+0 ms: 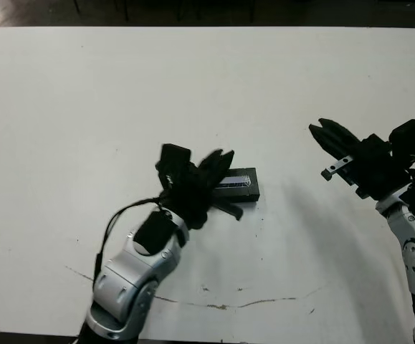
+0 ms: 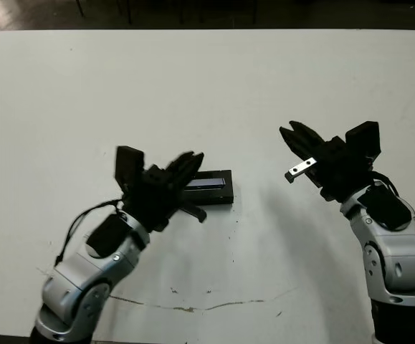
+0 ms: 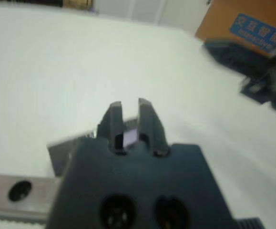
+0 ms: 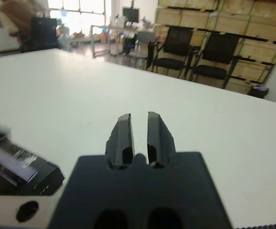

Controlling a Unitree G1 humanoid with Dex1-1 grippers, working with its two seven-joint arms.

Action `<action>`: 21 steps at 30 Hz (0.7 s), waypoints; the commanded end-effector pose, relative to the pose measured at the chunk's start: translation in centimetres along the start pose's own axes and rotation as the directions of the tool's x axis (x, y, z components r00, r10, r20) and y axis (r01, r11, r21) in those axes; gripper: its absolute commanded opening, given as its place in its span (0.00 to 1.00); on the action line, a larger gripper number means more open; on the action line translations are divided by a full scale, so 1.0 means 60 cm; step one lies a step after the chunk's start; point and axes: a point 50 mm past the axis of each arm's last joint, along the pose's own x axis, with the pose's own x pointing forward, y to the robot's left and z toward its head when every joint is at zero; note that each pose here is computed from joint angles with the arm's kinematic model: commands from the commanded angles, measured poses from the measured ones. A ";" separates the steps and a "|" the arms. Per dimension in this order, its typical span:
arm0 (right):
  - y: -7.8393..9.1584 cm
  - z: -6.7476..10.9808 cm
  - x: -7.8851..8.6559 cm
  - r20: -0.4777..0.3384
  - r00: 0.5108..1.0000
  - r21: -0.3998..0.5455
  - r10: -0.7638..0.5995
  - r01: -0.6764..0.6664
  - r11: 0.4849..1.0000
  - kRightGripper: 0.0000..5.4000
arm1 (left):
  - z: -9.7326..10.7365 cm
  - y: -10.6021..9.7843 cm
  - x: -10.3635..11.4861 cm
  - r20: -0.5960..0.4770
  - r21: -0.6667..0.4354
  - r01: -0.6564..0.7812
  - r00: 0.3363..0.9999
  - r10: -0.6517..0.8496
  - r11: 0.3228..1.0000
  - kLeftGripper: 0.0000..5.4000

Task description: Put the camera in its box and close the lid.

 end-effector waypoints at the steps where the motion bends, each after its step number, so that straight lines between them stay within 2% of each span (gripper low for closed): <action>1: 0.000 -0.010 -0.005 0.011 0.998 0.027 -0.067 0.066 0.997 0.00 | -0.044 -0.010 0.006 -0.126 0.011 -0.014 0.992 0.015 1.000 0.00; 5: 0.005 -0.007 -0.004 0.035 0.995 0.006 -0.095 0.095 0.995 0.00 | -0.073 -0.012 0.018 -0.208 0.021 -0.032 0.977 0.035 0.999 0.00; 12: 0.005 -0.002 -0.007 0.050 0.995 0.002 -0.088 0.088 0.996 0.00 | -0.100 -0.006 0.026 -0.258 0.081 -0.039 0.964 0.059 0.996 0.00; 18: 0.002 -0.001 -0.007 0.040 0.996 0.005 -0.084 0.084 0.996 0.00 | -0.101 -0.005 0.020 -0.303 0.099 -0.030 0.951 0.058 0.995 0.00; 21: 0.003 0.000 -0.007 0.041 0.996 -0.004 -0.080 0.080 0.997 0.00 | -0.086 -0.001 0.015 -0.262 0.068 -0.025 0.964 0.042 0.997 0.00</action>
